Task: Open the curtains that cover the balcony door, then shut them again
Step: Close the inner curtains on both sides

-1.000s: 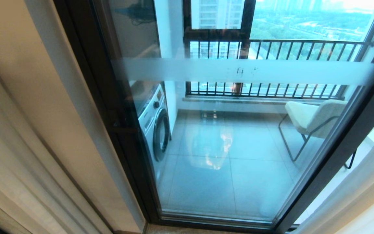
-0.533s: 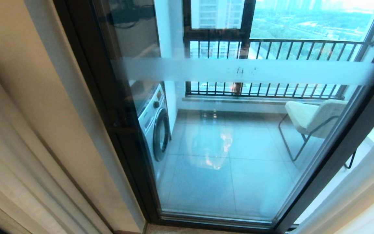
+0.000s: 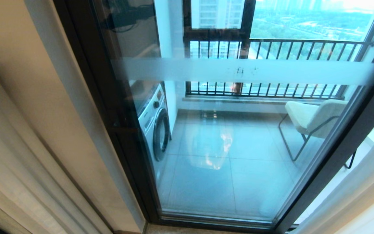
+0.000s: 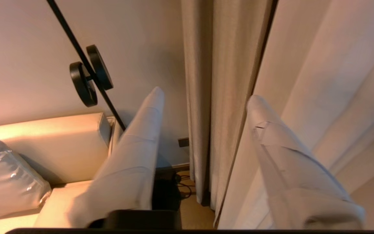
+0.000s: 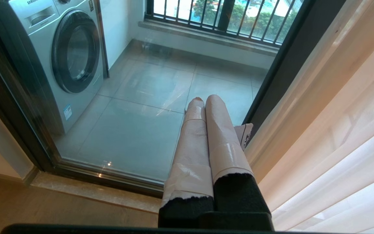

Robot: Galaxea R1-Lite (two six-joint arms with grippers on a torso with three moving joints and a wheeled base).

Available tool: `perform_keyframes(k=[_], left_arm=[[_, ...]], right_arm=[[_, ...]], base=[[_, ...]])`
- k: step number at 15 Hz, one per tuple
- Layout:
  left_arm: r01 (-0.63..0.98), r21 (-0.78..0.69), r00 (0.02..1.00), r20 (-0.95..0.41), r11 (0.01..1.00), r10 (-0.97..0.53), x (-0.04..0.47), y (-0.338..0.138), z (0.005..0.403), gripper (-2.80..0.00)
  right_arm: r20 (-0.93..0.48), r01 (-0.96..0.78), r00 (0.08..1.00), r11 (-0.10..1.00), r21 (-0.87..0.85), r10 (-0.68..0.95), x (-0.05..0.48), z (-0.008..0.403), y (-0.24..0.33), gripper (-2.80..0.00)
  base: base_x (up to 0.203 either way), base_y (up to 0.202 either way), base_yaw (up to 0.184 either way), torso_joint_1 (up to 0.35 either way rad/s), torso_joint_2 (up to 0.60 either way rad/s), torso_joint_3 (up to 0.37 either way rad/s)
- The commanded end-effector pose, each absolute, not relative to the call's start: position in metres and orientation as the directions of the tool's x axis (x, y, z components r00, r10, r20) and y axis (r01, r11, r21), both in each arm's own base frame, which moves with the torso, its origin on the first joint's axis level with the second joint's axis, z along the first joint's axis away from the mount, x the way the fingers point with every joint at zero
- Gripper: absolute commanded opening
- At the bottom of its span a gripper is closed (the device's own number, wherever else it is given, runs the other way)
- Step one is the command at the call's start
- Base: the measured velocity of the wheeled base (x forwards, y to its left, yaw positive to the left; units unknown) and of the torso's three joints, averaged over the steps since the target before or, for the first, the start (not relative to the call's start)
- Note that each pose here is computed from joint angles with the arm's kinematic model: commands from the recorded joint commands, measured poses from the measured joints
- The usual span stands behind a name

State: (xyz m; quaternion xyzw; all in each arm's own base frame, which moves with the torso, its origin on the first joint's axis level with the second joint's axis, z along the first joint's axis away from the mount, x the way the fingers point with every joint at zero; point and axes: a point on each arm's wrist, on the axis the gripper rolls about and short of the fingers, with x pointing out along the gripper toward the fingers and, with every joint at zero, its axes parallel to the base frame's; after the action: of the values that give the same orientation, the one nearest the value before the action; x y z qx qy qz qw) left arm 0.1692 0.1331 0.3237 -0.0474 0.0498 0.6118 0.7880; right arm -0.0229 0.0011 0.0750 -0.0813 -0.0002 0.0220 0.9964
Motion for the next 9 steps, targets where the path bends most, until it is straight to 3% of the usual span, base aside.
perform_keyframes(k=[1, 9], left_arm=[[-0.959, -0.018, 0.282, -0.137, 0.282, 0.950, 0.172, 0.128, 0.324, 0.00], [-0.928, 0.032, 0.343, -0.322, 0.372, 0.882, 0.204, 0.139, 0.326, 0.00]], right_arm=[[-0.005, -0.045, 0.999, 0.986, -0.163, 0.044, -0.023, 0.075, 0.001, -2.80], [-0.005, -0.045, 0.999, 0.986, -0.163, 0.044, -0.023, 0.075, 0.001, -2.80]], base=[[0.000, 0.000, 0.000, 0.000, 0.00, 0.000], [0.000, 0.000, 0.000, 0.000, 0.00, 0.000]])
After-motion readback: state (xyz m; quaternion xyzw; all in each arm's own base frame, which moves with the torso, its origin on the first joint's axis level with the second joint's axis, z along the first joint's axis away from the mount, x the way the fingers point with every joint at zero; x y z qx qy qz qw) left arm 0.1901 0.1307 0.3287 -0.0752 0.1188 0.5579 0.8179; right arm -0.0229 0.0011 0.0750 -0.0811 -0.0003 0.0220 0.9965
